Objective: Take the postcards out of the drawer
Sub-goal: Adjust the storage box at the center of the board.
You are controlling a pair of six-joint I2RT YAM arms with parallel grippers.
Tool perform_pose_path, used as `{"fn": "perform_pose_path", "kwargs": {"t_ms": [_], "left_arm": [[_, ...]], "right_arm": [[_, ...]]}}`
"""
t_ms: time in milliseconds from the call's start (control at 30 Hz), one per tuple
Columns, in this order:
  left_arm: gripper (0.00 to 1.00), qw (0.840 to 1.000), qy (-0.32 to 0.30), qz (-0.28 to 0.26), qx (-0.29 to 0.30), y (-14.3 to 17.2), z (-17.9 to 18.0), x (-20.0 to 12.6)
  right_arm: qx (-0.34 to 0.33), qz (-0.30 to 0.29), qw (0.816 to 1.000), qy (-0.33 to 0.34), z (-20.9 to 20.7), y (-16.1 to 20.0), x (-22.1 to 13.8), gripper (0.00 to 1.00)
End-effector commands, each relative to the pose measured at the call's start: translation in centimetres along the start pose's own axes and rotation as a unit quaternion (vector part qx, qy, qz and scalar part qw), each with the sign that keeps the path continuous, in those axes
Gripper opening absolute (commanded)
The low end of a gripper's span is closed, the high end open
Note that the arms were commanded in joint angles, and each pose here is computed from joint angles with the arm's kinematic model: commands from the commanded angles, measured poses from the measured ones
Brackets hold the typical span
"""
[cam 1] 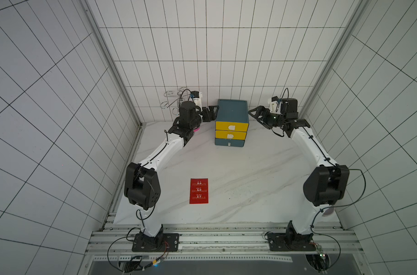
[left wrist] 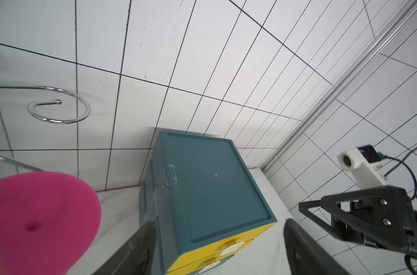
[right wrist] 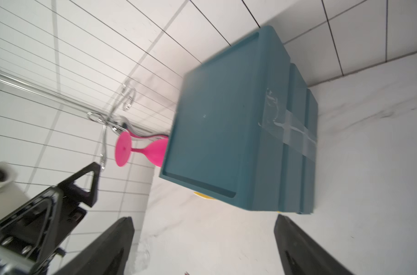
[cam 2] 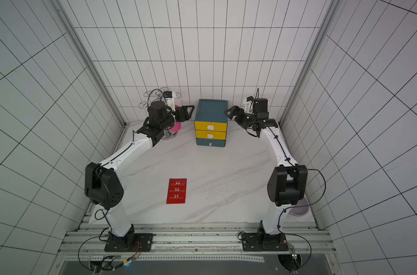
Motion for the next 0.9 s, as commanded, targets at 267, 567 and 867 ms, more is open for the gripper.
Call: {"fn": "perform_pose_path", "kwargs": {"t_ms": [267, 567, 867], "left_arm": [[0.83, 0.967, 0.174, 0.158, -0.094, 1.9, 0.1, 5.5], [0.83, 0.964, 0.173, 0.17, -0.108, 3.5, -0.5, 6.7], [0.83, 0.959, 0.172, 0.178, -0.138, 4.3, 0.2, 8.3]], "right_arm": [[0.159, -0.048, 0.984, -0.065, -3.4, 10.8, 5.8, 0.87], [0.238, -0.131, 0.956, -0.112, -5.3, 12.8, 11.3, 0.76], [0.256, -0.156, 0.945, -0.129, -6.1, 13.0, 13.0, 0.69]]}}
Point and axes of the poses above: each gripper's point midway between its finger pads, its own x axis out along the fingers, its own z axis along the line the jaws close on, y = z × x, the point moved 8 cm from there along -x, back along the fingers, and after that the axes turned 8 degrees about -x, right-handed, at the moved point
